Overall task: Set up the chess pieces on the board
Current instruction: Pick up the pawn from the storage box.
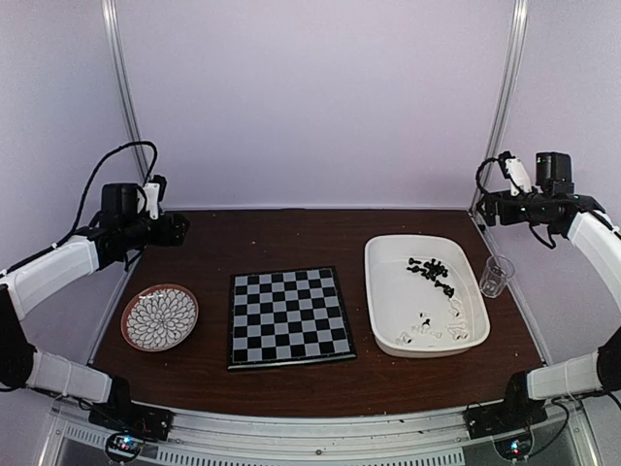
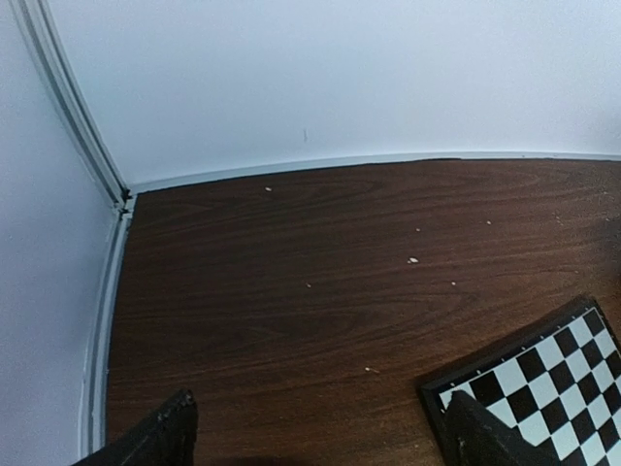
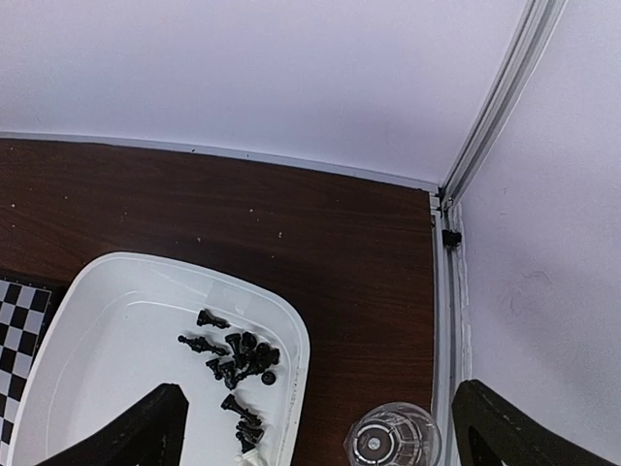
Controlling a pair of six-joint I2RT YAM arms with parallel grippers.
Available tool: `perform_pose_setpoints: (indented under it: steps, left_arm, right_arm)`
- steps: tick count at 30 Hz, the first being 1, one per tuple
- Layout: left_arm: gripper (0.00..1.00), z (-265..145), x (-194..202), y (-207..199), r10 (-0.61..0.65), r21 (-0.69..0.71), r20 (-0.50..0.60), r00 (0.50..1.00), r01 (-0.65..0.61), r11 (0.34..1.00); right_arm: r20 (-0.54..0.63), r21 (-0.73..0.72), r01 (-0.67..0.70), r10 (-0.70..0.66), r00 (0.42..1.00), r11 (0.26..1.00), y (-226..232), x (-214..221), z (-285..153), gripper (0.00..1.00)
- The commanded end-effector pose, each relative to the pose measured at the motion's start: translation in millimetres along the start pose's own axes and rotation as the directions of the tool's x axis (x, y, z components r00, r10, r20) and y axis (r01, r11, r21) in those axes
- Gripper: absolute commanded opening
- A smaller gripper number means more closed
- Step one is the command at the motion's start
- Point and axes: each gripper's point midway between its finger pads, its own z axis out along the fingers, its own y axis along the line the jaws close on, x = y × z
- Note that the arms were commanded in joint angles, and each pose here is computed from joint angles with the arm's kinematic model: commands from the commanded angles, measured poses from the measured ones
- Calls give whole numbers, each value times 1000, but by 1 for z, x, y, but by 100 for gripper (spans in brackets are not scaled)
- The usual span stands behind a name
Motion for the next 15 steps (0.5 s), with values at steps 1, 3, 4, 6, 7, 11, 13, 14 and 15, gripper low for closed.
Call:
perform_pose_setpoints:
  steps: [1,3,4,6,7,11,13,14,15]
  left_arm:
    - [85,-2,-5,-35,-5,179,-19,1000,9,984]
    - [82,-2,-3,-52,18,252,-31,999,-9,968]
    - [80,-3,-1,-62,34,293,-38,999,-21,956]
    - [76,-5,2,-82,68,361,-58,996,-42,932]
    - [75,-7,5,-93,85,399,-70,994,-50,916]
    - [70,-17,14,-142,162,532,-127,979,-70,844]
    - [69,-24,16,-165,184,591,-142,973,-66,804]
    - [68,-27,17,-176,183,618,-156,971,-49,785]
    - [68,-31,19,-188,184,646,-167,969,-34,763]
  right_arm:
    - [-29,-70,92,-94,995,993,16,6,-7,99]
    - [-42,-162,150,-159,986,975,32,13,-10,99]
    - [-47,-202,170,-183,982,965,39,16,-11,99]
    - [-62,-282,214,-240,969,935,54,25,-15,95]
    - [-70,-317,239,-274,959,918,61,30,-16,93]
    - [-103,-473,347,-442,891,810,96,59,-24,74]
    - [-137,-534,378,-518,844,756,109,79,-23,66]
    - [-162,-548,392,-553,817,739,112,89,-20,64]
    - [-186,-568,397,-582,791,721,115,100,-17,61]
